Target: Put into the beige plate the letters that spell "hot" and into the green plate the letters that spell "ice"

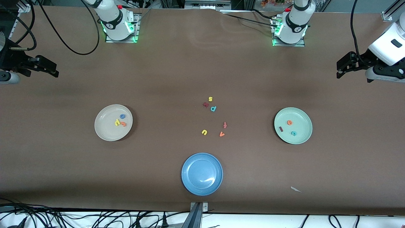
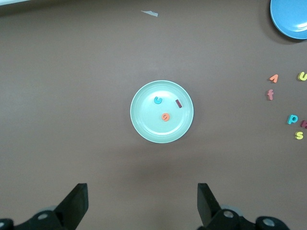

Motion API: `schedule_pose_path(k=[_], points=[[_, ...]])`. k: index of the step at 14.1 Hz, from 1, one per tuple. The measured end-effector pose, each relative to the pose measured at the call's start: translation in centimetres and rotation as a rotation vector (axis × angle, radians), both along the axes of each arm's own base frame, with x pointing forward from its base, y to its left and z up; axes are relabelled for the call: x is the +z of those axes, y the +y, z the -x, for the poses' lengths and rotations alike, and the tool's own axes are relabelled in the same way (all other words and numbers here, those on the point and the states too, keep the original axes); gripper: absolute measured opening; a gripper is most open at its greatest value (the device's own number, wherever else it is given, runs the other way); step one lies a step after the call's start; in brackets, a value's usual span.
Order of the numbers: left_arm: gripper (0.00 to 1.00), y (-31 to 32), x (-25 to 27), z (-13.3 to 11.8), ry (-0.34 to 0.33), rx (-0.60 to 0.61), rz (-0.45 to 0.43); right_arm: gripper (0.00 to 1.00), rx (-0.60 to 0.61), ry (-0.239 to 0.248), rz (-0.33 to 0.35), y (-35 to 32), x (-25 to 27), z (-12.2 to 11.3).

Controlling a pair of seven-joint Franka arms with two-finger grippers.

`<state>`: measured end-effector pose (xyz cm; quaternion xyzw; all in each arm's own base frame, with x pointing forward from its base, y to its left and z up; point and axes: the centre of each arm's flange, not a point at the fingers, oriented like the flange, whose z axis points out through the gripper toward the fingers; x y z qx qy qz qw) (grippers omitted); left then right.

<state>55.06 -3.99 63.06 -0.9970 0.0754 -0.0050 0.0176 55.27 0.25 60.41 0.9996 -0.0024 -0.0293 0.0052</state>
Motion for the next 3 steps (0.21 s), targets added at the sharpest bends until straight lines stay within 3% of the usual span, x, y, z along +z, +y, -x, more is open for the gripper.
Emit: schedule_pose_path(k=[3], points=[[1.00, 0.30, 0.01, -0.02, 0.000, 0.005, 0.000, 1.00, 0.000, 0.000, 0.000, -0.01, 0.00, 0.00]])
